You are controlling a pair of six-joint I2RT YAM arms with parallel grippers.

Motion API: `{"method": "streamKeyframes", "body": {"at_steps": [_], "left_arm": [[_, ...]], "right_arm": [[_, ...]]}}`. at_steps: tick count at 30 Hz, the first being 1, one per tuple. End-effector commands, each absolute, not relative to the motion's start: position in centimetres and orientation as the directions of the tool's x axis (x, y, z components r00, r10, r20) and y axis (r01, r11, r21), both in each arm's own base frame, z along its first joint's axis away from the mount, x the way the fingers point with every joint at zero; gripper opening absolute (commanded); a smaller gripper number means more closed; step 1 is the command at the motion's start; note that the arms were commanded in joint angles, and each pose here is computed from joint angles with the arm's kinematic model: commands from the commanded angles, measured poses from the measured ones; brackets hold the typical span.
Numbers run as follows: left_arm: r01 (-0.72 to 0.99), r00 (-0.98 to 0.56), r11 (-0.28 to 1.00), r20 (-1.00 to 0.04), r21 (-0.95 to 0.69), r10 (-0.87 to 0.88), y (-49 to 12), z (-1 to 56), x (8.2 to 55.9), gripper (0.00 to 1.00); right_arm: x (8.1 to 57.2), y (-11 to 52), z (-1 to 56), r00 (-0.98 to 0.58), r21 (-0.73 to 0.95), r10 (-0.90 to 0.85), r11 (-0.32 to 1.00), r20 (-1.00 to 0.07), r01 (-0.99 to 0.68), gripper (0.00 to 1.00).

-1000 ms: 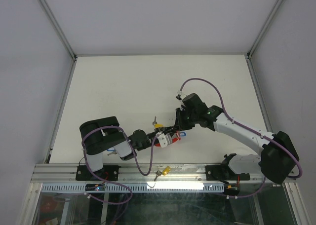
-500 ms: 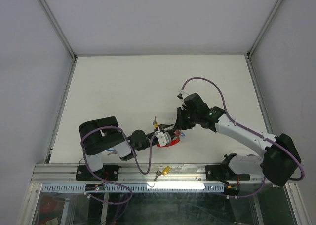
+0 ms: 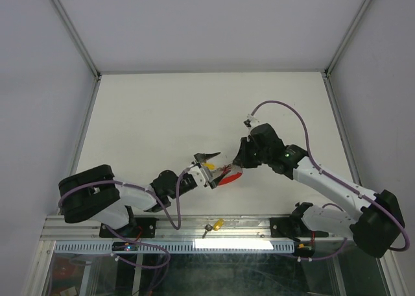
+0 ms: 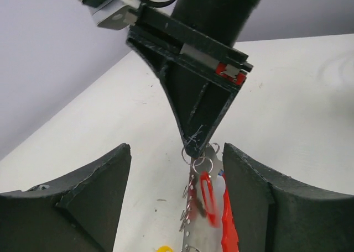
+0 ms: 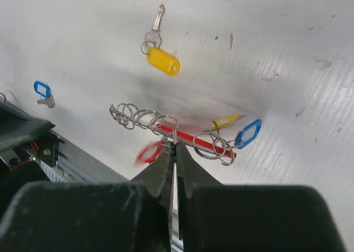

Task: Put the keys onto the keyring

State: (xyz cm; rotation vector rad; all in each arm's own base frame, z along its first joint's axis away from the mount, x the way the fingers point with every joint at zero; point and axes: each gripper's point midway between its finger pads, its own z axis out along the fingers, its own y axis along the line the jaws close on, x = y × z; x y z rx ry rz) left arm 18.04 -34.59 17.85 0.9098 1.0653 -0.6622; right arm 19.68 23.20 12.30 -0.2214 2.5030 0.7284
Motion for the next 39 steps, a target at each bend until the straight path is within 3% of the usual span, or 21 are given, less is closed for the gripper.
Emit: {"method": "streamKeyframes", "body": {"at_steps": [1,6,12,23,25,39], "left_arm": [[0.836,0.259,0.502,-0.966,0.220,-0.008,-34.6,18.6,18.3,0.67],[0.827,0.099,0.560,-0.994,0.056,-0.047,-34.1,19.3,18.8,0.68],[0.795,-0.034,0.595,-0.989,-0.115,-0.146,-34.5,20.0,19.3,0.60],[0.805,0.057,0.590,-0.982,-0.060,-0.178,-37.0,20.8,18.8,0.59],[0.763,0.108,0.646,-0.984,-0.007,-0.139,-36.5,20.1,19.7,0.59],[0.683,0.248,0.726,-0.960,0.081,-0.126,-38.2,21.4,20.8,0.46]], "right_arm": [[21.7,23.0,16.0,-0.768,0.504,0.132,0.820,-0.627,-0.271,0.00],[22.4,22.7,18.2,-0.710,0.571,0.254,0.783,-0.657,-0.247,0.00],[22.3,23.1,19.7,-0.696,0.662,0.364,0.719,-0.619,-0.213,0.00],[23.0,21.8,21.1,-0.652,0.717,0.504,0.691,-0.567,-0.090,0.00],[23.0,21.8,21.4,-0.650,0.729,0.519,0.679,-0.556,-0.082,0.00],[22.8,21.8,21.8,-0.649,0.748,0.537,0.660,-0.539,-0.074,0.00]]}}
